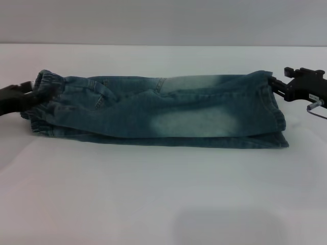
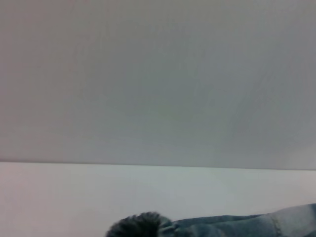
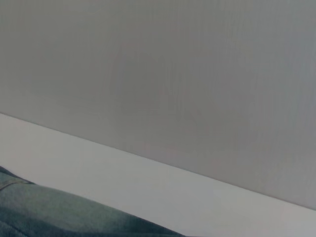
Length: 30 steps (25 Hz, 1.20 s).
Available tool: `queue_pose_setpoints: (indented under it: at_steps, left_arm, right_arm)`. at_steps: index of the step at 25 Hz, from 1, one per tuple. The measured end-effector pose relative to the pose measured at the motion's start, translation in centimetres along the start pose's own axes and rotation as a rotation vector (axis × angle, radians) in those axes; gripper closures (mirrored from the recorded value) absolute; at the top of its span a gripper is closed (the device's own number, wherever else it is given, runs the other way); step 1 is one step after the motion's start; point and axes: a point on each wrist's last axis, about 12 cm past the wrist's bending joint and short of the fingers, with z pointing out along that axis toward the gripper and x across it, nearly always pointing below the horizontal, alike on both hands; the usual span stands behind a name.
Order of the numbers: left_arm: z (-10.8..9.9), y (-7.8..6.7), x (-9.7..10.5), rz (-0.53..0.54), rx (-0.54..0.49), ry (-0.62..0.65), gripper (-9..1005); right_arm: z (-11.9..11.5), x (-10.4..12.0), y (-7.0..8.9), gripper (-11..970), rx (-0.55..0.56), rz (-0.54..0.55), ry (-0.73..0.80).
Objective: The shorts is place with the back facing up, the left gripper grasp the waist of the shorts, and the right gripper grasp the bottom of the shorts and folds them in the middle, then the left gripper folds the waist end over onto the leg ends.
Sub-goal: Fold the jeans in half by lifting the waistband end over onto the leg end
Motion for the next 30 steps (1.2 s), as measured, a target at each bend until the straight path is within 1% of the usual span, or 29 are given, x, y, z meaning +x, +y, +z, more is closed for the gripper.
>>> queue_pose_setpoints:
  at_steps: [1,2,3,5,7,10,17,23,30]
  left_arm:
    - [-0.7,0.3,0.2,0.008,-0.011,-0.001,165]
    - [-1.1,0.4,0.2,0.012,-0.017,-0.001,165]
    - [-1.9,0.8,0.6,0.030,-0.034,0.004,166]
    - [-2.3,0.9,0.8,0.036,-0.041,0.007,166]
    - [-3.0,1.2,1.3,0.061,-0.056,0.015,166]
    - [-3.4,1.4,1.9,0.108,-0.065,0.023,167]
    - [-3.3,1.2,2.6,0.194,-0.062,0.042,173]
    - [-2.8,1.0,3.0,0.213,-0.062,0.066,178]
    - [-1.6,1.0,3.7,0.213,-0.118,0.100,184]
  right_arm:
    - [0.0,0.0,0.0,464,-0.001,0.000,-0.001]
    - [0.1,-0.1,0.1,464,-0.003,-0.001,-0.002]
    - [0.2,-0.3,0.2,464,-0.009,-0.002,-0.005]
    - [0.2,-0.3,0.2,464,-0.013,-0.002,-0.006]
    - [0.3,-0.4,0.4,464,-0.025,-0.002,-0.011]
    - [0.4,-0.7,0.6,464,-0.037,0.001,-0.021]
    - [0.5,-1.0,0.8,464,-0.051,0.012,-0.038]
    - [0.5,-0.9,0.8,464,-0.055,0.015,-0.039]
    - [0.4,-0.8,0.8,464,-0.055,0.017,-0.038]
